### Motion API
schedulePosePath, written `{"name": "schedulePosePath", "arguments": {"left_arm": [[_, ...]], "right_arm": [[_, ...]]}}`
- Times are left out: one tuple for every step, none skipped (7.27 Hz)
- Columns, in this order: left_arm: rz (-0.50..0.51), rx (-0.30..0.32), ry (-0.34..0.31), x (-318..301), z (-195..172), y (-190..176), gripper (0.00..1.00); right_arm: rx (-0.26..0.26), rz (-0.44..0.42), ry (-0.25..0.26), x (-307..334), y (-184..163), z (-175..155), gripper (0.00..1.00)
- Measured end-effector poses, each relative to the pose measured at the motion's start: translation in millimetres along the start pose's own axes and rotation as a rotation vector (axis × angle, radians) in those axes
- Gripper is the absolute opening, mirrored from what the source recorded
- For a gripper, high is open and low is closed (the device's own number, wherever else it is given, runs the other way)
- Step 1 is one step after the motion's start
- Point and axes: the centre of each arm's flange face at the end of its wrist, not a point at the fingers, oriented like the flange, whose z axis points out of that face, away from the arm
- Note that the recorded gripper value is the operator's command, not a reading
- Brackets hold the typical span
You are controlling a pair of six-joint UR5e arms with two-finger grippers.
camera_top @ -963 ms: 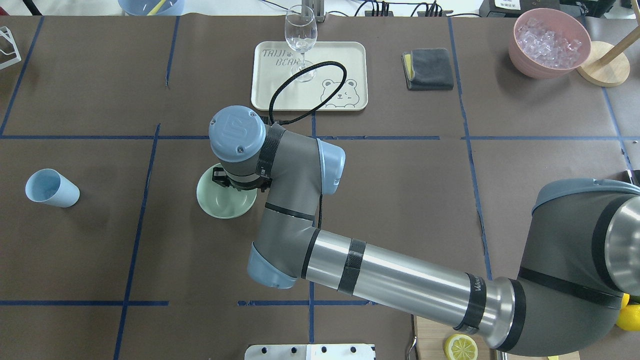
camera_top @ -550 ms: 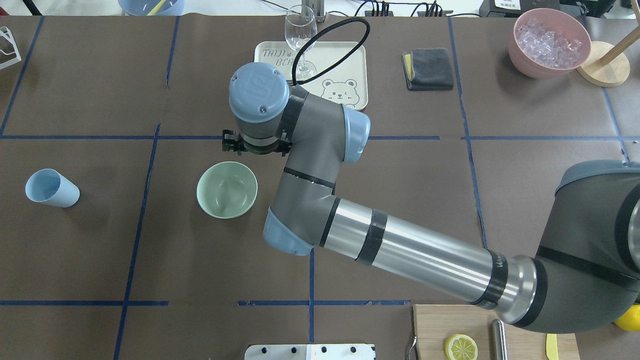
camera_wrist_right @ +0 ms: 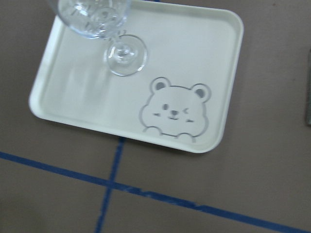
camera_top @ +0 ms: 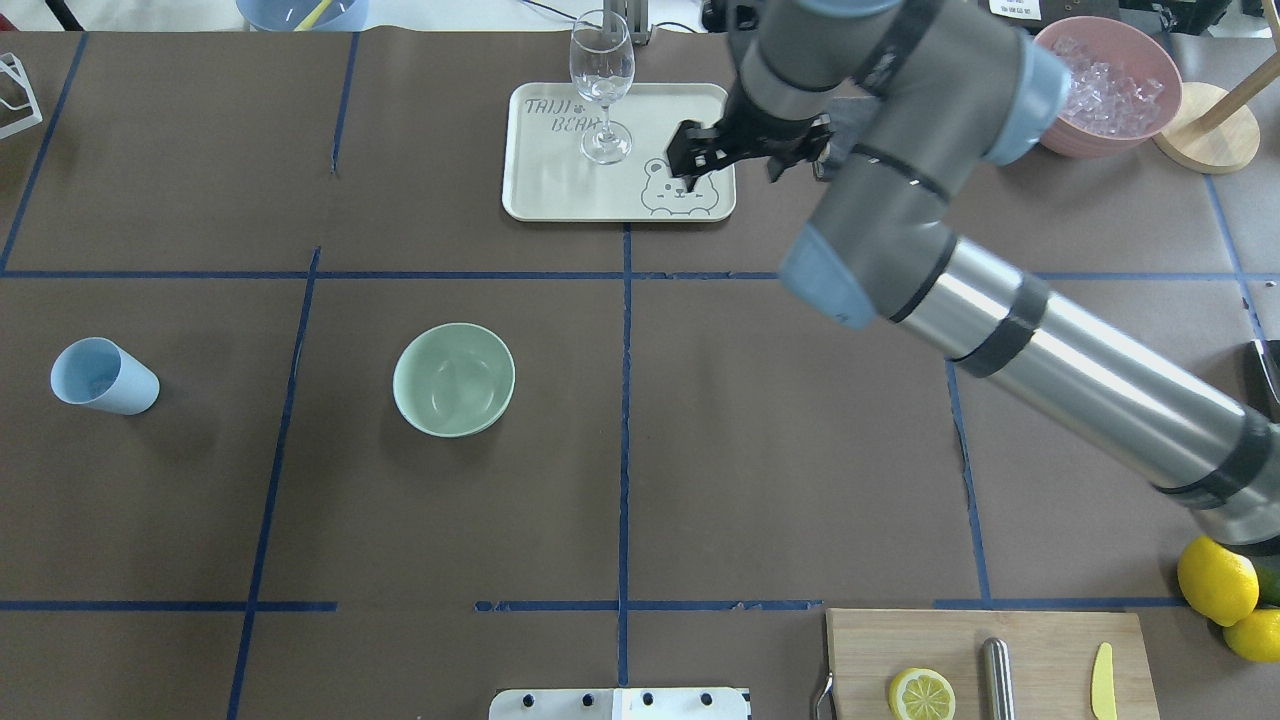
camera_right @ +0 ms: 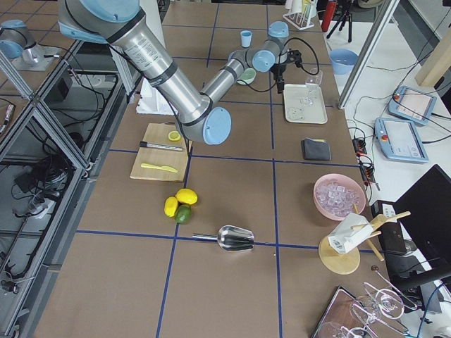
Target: Pour ice into bowl
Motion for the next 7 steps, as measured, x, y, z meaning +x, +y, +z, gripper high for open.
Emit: {"name": "schedulePosePath", "arguments": {"left_arm": [[0.021,0.021,0.001,3,-3,-7,1.00],[0.053,0.053,-0.001,4,-4,-11,1.00],[0.092,0.096,-0.004,5,-5,-15,1.00],[0.145,0.153,-0.009,9,-10,-20,1.00],[0.218,0.226,-0.017,15,-16,-26,1.00],[0.308,0.315,-0.023,21,-23,-36,1.00],[0.378,0.394,-0.005,27,-26,-45,1.00]], "right_arm": [[-0.015,-0.079,0.018,79,3,-18,1.00],[-0.028,-0.158,0.034,157,11,-35,1.00],[-0.042,-0.230,0.044,235,26,-52,1.00],[-0.052,-0.288,0.053,315,48,-72,1.00],[-0.060,-0.318,0.070,383,75,-88,1.00],[-0.066,-0.312,0.089,437,104,-101,1.00],[-0.073,-0.276,0.101,478,134,-110,1.00]]}}
